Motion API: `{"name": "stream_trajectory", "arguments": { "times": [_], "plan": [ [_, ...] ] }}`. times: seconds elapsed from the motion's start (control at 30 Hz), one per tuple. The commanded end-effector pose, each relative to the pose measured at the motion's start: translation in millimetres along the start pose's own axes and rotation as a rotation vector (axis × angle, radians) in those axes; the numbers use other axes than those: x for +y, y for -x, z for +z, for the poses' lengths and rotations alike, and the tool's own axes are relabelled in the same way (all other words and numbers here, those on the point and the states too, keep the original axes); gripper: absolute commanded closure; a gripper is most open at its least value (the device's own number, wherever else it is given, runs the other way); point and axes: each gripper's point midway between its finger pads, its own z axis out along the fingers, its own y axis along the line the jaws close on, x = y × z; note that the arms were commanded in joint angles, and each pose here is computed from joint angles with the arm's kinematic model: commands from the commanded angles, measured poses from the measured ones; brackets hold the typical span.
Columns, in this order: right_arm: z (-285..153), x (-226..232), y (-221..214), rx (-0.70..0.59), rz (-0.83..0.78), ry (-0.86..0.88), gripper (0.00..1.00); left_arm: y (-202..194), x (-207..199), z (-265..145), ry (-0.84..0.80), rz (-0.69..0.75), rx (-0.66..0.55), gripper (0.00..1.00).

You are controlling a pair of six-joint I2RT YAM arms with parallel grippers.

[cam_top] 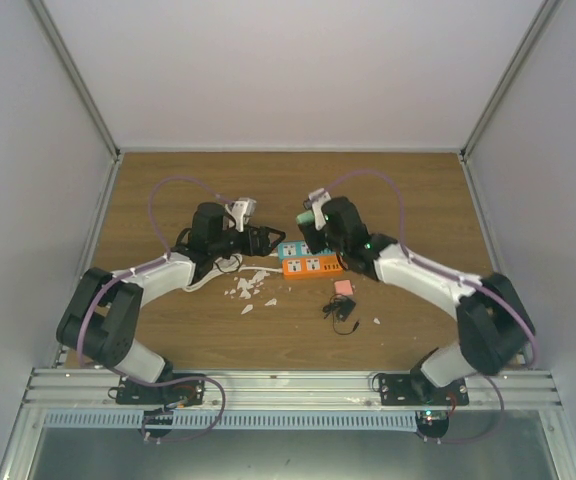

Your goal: Insert the plug

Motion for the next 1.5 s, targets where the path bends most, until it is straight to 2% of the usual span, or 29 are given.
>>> {"name": "stream_trajectory", "arguments": {
  "times": [0.0,0.1,0.23,0.53,0.73,0.9,1.03,1.17,1.47],
  "plan": [
    [-29,14,-10,-0.134,-0.037,0.023,0.99,-2,-52,0,-0.329,0.064,0.026,0.01],
    [-40,14,-18,-0.175,-0.07,-0.036,1.0,-7,-54,1,-0.371,0.063,0.038,0.01],
    [-50,27,-13,-0.22,-0.131,-0.029,1.0,-4,-61,-4,-0.393,0.078,0.032,0.01],
    [-39,49,-33,-0.187,-0.317,-0.038,1.0,-8,-55,9,-0.382,0.028,0.111,0.03],
    [-34,72,-43,-0.168,-0.43,0.02,1.0,-9,-41,18,-0.294,0.002,0.152,0.15],
    [-27,79,-51,-0.132,-0.498,-0.006,0.99,-19,-24,32,-0.239,-0.042,0.217,0.32],
    [-14,76,-61,-0.085,-0.532,-0.054,1.0,-25,-20,39,-0.244,-0.067,0.255,0.4],
    [-6,66,-65,-0.054,-0.542,-0.122,1.0,-24,-12,40,-0.213,-0.081,0.256,0.4],
    [-12,53,-61,-0.071,-0.525,-0.17,1.0,-23,-18,37,-0.242,-0.069,0.25,0.35]
  ]
}}
